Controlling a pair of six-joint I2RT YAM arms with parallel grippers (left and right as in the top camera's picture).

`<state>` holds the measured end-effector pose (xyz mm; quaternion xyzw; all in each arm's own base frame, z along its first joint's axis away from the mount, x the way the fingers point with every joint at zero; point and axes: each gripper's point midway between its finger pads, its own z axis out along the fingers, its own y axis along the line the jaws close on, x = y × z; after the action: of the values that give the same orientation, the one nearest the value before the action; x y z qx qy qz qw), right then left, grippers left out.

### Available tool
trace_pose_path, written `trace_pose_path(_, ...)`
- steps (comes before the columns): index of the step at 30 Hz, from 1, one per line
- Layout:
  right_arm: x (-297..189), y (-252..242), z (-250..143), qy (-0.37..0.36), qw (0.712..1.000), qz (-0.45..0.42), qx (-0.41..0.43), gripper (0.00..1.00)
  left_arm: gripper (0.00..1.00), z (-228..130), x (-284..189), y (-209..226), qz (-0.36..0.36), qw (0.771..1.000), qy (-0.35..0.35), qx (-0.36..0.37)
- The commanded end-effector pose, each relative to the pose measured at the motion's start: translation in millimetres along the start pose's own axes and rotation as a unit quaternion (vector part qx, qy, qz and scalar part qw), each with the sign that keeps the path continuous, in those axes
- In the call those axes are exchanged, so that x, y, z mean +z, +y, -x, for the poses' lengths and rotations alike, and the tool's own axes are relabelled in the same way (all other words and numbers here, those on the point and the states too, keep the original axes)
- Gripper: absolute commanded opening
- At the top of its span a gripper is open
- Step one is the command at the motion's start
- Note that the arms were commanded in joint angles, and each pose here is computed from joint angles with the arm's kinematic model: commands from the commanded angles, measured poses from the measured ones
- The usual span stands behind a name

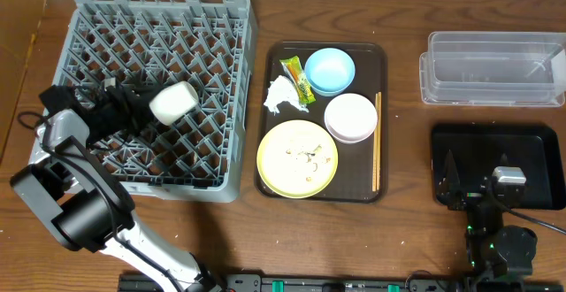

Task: Sort waste into correct bins and load items into the dishwasher
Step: 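Lower the white cup into the dish rack and release it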

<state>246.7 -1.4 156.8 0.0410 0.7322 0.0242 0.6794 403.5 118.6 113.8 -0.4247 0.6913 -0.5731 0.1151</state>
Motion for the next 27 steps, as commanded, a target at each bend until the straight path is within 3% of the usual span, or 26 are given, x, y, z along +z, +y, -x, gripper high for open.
trace_pose_path(1, 0.0, -1.7, -1.1, 0.002, 1.000, -0.003, 0.002, 0.99, 0.50, 13.4, -6.2, 37.5, 0.059, 0.997, -0.034, -0.023)
trace_pose_path(11, 0.0, -1.7, -1.1, 0.002, 1.000, -0.003, 0.002, 0.99, 0.54, 12.0, -14.3, 24.8, 0.056, 0.997, -0.045, -0.007)
trace_pose_path(15, 0.0, -1.7, -1.1, 0.002, 1.000, -0.003, 0.002, 0.99, 0.54, 12.7, -29.9, 15.2, 0.106, 0.989, -0.095, 0.028)
trace_pose_path(19, 0.0, -1.7, -1.1, 0.002, 1.000, -0.003, 0.002, 0.99, 0.54, 16.5, -71.2, 10.9, 0.225, 0.950, -0.206, 0.067)
trace_pose_path(21, 0.0, -1.7, -1.1, 0.002, 1.000, -0.003, 0.002, 0.99, 0.54, 14.1, -104.5, 4.6, 0.290, 0.912, -0.277, 0.086)
trace_pose_path(24, 0.0, -1.7, -1.1, 0.002, 1.000, -0.003, 0.002, 0.99, 0.54, 6.1, -136.7, -10.0, 0.331, 0.873, -0.342, 0.106)
trace_pose_path(27, 0.0, -1.7, -1.1, 0.002, 1.000, -0.003, 0.002, 0.99, 0.49, -8.7, -154.1, -35.5, 0.327, 0.854, -0.381, 0.137)
